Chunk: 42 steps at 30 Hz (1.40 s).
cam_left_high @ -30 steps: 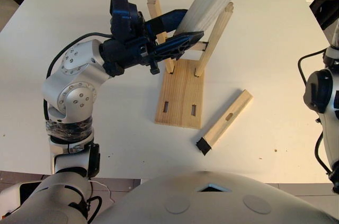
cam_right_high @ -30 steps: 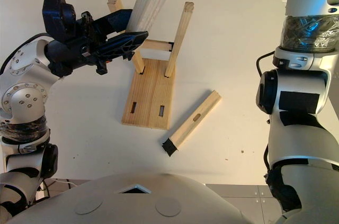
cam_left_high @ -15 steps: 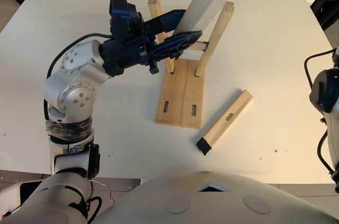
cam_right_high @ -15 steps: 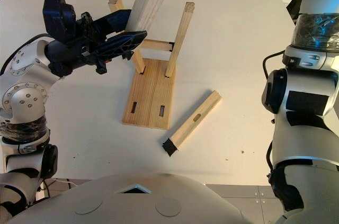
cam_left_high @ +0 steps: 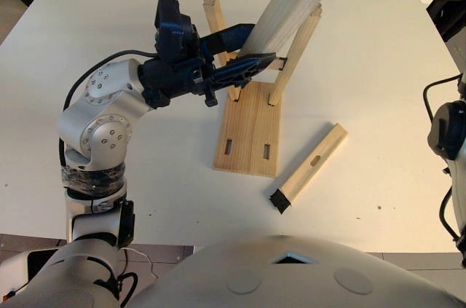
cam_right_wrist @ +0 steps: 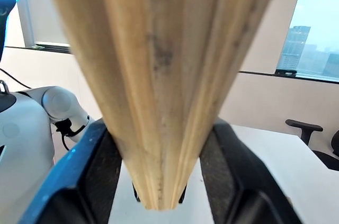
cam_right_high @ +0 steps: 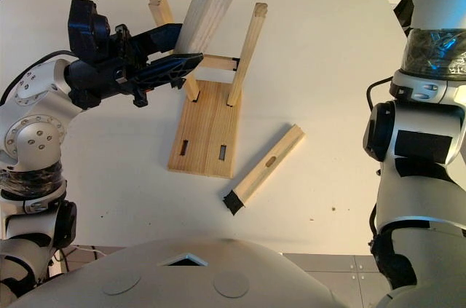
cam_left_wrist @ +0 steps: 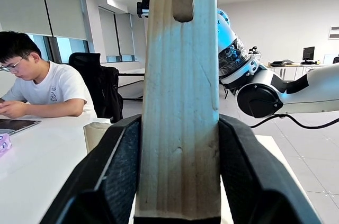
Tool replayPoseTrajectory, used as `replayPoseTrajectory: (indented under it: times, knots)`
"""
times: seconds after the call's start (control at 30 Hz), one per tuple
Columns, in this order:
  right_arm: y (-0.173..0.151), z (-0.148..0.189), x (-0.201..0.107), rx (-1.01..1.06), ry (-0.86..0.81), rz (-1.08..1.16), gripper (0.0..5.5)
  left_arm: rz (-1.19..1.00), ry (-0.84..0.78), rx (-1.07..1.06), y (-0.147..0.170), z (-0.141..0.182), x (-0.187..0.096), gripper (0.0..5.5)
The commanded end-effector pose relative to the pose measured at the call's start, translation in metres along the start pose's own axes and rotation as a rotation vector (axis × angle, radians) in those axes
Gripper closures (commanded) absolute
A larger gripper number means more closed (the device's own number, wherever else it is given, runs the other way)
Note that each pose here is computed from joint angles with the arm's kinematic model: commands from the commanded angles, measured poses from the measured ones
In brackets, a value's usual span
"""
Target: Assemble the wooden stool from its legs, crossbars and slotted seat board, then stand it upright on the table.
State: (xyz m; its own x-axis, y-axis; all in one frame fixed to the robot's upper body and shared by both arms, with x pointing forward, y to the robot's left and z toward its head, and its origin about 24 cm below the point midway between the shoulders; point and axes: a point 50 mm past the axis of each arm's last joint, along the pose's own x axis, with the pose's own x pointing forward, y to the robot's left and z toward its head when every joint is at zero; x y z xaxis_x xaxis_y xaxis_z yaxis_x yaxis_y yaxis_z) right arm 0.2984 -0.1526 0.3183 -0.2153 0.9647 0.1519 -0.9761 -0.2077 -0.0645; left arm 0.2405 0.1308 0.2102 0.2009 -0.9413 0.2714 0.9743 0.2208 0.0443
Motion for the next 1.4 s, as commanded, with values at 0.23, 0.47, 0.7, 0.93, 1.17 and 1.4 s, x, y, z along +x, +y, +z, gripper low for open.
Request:
replayPoseTrajectory:
  times: [0.23, 0.47, 0.7, 0.93, 1.17, 1.4]
  knots:
    - [0.003, -0.011, 0.004, 0.042, -0.012, -0.093, 3.47, 0.088, 0.002, 0.035, 0.003, -0.003, -0.005, 2.72]
    - [0.005, -0.01, -0.009, 0.033, -0.077, -0.205, 3.47, 0.271, 0.077, 0.003, 0.001, -0.019, -0.04, 2.03]
    - [0.033, -0.062, -0.023, 0.062, 0.08, -0.3, 3.47, 0.725, 0.126, -0.098, -0.005, -0.059, -0.106, 2.03]
    - [0.07, -0.107, -0.023, 0.133, 0.172, -0.342, 3.47, 1.35, 0.043, -0.181, 0.002, -0.097, -0.153, 2.03]
    - [0.083, -0.125, -0.021, 0.154, 0.233, -0.316, 3.47, 1.482, 0.003, -0.268, 0.001, -0.116, -0.155, 2.03]
    - [0.093, -0.132, -0.016, 0.153, 0.22, -0.345, 3.47, 1.496, 0.041, -0.281, 0.001, -0.11, -0.17, 2.03]
